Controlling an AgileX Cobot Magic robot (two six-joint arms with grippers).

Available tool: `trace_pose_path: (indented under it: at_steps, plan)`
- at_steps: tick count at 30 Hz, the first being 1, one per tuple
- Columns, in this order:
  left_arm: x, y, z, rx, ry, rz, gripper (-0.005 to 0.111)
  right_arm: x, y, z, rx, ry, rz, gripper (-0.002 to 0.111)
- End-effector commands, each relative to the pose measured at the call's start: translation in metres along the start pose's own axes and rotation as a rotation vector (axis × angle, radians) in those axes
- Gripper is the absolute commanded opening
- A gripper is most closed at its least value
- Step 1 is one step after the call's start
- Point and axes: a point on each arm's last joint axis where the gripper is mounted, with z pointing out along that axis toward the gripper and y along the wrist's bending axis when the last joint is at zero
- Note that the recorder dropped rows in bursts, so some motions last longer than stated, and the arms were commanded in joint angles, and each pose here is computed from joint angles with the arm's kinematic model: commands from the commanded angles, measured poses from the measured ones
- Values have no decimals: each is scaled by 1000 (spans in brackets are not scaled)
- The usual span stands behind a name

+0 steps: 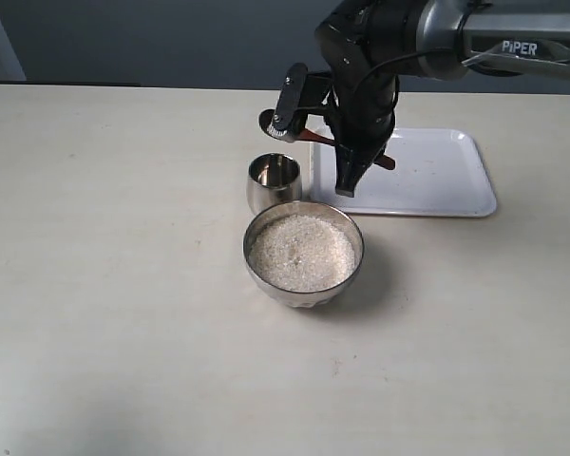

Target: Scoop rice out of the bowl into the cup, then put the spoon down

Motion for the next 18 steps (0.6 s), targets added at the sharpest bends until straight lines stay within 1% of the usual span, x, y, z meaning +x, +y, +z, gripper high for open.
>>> trace_pose_path:
  at_steps: [1, 9, 14, 18]
  plan:
    - [0, -1, 0, 10, -8, -3, 0, -5, -3, -4, 58, -7, -4, -1]
    - [0, -1, 0, 10, -8, -3, 0, -9, 1, -7, 106, 11, -24, -1]
    - [0, -1, 0, 10, -8, -3, 0, -6, 8, -1, 142, 59, -33, -1]
    - [0, -1, 0, 10, -8, -3, 0, -4, 17, 4, 183, 105, -67, -1]
